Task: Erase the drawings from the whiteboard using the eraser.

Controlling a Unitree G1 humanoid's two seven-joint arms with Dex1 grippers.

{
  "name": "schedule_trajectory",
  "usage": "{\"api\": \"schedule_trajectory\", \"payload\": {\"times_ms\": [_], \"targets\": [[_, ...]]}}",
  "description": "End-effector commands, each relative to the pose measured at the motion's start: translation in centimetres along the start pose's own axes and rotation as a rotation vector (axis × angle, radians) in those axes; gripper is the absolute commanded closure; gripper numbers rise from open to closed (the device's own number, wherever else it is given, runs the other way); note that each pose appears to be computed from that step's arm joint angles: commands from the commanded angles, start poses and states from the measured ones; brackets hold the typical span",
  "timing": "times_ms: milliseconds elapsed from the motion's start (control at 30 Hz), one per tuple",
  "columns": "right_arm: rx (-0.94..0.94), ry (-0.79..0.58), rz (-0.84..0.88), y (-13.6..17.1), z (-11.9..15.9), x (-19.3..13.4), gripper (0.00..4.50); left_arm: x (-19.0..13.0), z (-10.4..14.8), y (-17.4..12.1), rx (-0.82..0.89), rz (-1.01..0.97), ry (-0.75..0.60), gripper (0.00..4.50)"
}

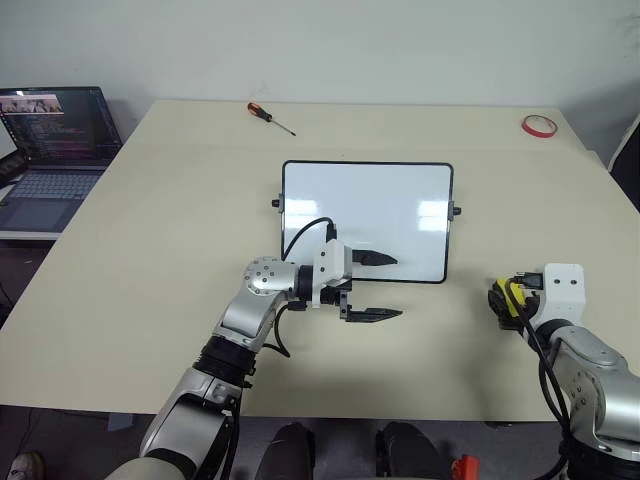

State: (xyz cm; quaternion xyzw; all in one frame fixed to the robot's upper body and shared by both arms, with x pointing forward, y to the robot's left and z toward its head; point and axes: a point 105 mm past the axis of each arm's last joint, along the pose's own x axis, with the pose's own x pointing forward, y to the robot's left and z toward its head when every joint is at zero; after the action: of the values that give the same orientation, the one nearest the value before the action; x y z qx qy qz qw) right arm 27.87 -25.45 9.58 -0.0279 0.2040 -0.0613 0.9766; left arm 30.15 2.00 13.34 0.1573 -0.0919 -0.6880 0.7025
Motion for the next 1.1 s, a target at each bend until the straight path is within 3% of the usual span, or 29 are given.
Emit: {"api": "schedule_trajectory", "payload": {"times_ms": [33,233,400,500,767,967,1100], "targets": [[-0.007,-0.055,-0.012,-0.3,1.1,-0.3,0.01,0.0,1.4,0.1,0.046,-0.004,-0.020,0.00],[0.029,-0.190,-0.032,-0.2,3.6,-1.5,0.01,-2.5,1.9,0.6,0.030,0.159,0.011,0.00],[0.047,-0.295,-0.006,0.5,4.7,-3.2,0.01,-5.7,3.4,2.8,-0.055,0.559,-0.079,0.00],[0.014,-0.338,-0.006,0.9,4.2,-4.4,0.01,-8.6,2.8,3.3,-0.143,0.830,-0.103,0.00],[-0.033,-0.505,0.007,2.0,2.8,-8.1,0.01,-14.1,0.1,-0.5,-0.190,1.279,0.008,0.00],[-0.035,-0.486,0.004,1.9,0.6,-9.0,0.01,-14.2,0.0,-4.3,-0.214,1.376,0.057,0.00],[-0.027,-0.480,0.008,1.8,0.0,-8.8,0.01,-14.4,0.1,-5.3,-0.233,1.432,0.060,0.00]]}}
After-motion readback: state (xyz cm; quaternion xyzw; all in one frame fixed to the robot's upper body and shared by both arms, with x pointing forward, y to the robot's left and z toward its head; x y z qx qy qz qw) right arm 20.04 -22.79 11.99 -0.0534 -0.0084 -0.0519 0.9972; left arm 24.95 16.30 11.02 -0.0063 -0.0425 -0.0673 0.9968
